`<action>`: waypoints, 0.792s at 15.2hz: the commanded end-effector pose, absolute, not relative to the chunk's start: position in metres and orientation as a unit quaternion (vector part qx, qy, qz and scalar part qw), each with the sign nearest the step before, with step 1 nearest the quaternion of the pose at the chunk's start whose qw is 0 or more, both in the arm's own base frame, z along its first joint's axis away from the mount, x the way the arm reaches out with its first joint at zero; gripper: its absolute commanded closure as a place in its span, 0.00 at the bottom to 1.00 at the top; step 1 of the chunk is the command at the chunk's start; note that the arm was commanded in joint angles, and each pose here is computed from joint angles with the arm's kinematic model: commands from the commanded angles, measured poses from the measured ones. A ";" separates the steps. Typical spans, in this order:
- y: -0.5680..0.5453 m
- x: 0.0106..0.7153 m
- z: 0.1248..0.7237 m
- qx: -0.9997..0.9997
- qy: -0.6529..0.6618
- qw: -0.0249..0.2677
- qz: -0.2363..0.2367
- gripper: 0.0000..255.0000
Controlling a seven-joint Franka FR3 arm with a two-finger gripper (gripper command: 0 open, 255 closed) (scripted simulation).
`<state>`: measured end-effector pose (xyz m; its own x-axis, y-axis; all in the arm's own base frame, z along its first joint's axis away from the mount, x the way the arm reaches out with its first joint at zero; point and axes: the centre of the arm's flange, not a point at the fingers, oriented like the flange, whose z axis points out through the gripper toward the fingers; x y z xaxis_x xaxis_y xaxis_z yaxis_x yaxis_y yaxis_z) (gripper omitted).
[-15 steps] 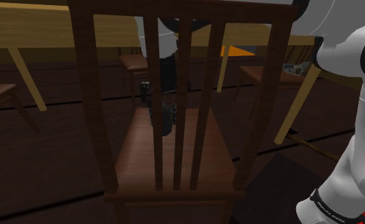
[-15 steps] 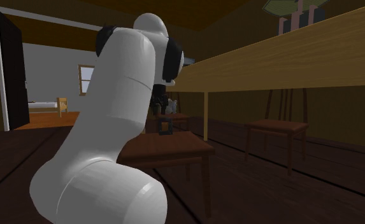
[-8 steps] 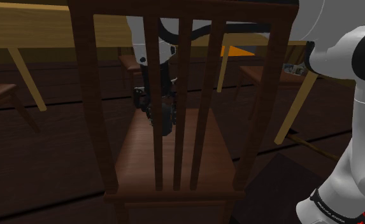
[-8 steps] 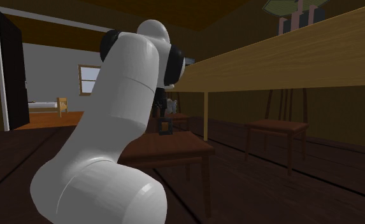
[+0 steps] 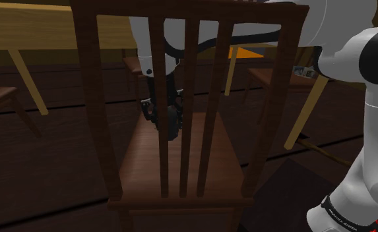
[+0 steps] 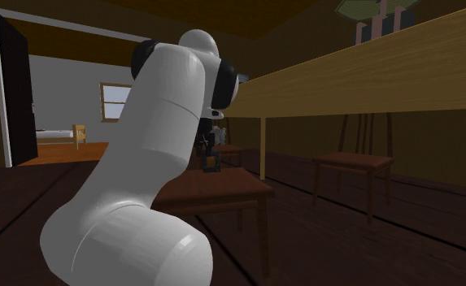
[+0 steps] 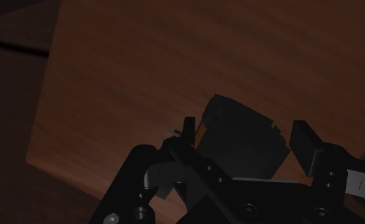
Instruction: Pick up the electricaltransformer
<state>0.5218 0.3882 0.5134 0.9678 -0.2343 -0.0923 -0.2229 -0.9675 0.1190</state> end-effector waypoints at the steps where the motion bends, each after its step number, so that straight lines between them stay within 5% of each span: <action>1: 0.388 0.522 0.511 0.990 -0.115 0.055 -0.055 1.00; 12: 0.388 0.524 0.546 0.990 -0.115 0.055 -0.055 1.00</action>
